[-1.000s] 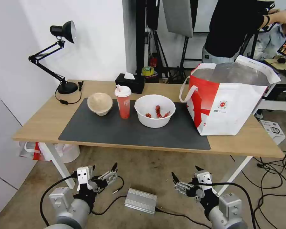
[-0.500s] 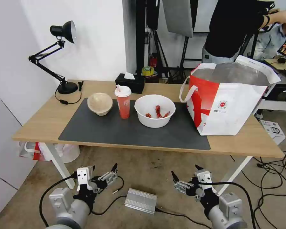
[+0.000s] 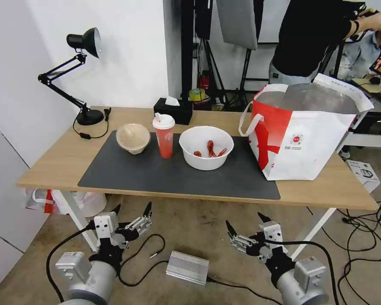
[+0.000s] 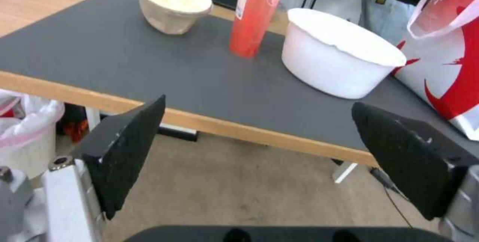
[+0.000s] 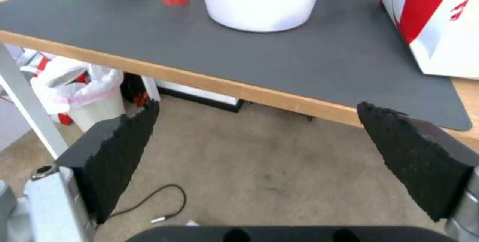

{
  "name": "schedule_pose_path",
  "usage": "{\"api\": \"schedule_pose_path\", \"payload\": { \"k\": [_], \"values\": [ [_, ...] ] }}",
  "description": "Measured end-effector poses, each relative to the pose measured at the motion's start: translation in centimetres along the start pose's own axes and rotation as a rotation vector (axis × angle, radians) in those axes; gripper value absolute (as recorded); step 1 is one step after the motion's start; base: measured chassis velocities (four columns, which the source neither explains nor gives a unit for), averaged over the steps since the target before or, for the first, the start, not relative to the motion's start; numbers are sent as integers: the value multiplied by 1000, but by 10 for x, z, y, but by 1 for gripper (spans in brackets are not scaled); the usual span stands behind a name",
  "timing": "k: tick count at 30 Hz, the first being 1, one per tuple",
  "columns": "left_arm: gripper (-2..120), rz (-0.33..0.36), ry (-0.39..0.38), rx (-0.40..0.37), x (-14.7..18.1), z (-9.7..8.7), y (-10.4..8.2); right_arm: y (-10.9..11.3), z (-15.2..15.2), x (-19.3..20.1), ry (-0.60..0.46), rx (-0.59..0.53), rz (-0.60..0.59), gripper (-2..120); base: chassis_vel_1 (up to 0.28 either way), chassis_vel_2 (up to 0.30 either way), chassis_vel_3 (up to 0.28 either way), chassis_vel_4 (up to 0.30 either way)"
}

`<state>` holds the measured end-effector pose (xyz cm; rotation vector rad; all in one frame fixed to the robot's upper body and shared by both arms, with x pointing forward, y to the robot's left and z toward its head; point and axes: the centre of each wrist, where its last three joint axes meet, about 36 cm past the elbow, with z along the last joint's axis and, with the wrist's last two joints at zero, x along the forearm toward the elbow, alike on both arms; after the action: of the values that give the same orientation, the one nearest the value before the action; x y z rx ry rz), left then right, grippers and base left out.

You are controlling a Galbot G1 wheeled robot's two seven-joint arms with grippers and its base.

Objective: Pick up the trash from the table and place it into the takeout bag.

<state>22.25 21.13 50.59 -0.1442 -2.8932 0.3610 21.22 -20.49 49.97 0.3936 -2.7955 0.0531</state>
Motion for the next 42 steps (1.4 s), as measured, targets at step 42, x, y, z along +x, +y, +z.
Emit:
{"api": "schedule_pose_path", "payload": {
  "k": [42],
  "values": [
    [100,12,-42,-64,-2,3,4,-20,-7,-2,-212,48,-8,100,0,0,0,0]
  ]
}}
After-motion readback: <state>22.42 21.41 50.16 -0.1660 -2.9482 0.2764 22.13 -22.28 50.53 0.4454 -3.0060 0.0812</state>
